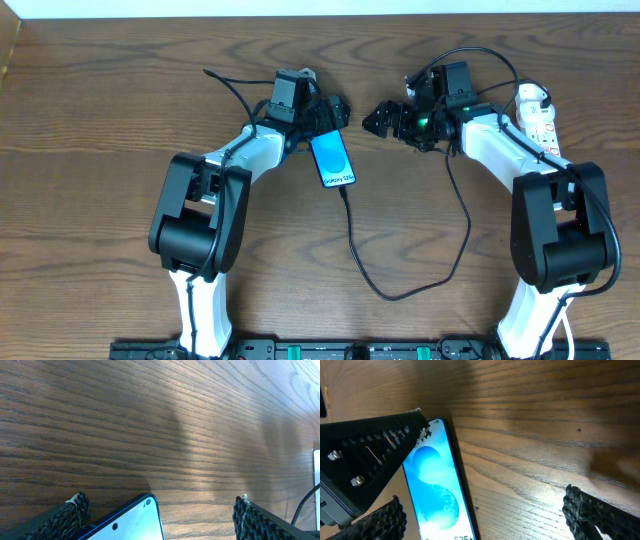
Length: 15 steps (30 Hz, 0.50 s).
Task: Plug charger to phone and switch on socket
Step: 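Lay the phone flat on the table center with the left gripper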
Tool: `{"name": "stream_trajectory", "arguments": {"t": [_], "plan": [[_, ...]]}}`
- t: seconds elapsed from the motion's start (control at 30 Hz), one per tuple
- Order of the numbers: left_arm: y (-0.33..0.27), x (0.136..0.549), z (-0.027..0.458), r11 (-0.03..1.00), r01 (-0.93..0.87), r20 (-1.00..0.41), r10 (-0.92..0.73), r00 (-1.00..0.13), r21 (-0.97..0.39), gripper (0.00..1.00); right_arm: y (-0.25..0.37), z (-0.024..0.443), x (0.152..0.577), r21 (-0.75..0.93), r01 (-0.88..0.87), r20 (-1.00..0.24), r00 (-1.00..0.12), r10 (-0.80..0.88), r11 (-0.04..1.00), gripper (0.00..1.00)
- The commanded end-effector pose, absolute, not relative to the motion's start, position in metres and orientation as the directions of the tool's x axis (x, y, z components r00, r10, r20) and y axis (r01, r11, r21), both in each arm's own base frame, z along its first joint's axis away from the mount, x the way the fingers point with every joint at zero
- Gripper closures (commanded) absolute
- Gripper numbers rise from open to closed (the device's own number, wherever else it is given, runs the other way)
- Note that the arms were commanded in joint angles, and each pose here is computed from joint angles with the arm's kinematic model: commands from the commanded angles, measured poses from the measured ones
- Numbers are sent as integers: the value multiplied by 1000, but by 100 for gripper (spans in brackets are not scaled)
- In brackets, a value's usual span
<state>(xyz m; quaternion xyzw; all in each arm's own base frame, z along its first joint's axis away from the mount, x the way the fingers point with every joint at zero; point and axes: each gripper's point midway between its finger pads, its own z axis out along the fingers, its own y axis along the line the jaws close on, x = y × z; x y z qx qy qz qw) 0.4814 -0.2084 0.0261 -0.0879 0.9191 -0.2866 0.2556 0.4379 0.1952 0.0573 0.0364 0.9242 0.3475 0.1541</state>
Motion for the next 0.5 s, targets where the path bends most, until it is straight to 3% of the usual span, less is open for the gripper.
{"name": "stream_trajectory", "arguments": {"t": [0.0, 0.47], "plan": [[-195, 459, -25, 860, -110, -337, -309, -889, -499, 5, 195, 49, 435, 650, -19, -238, -955, 179, 760, 1], [-212, 448, -27, 854, -120, -306, -308, -901, -506, 5, 194, 48, 436, 645, -17, -240, -954, 181, 764, 1]]}}
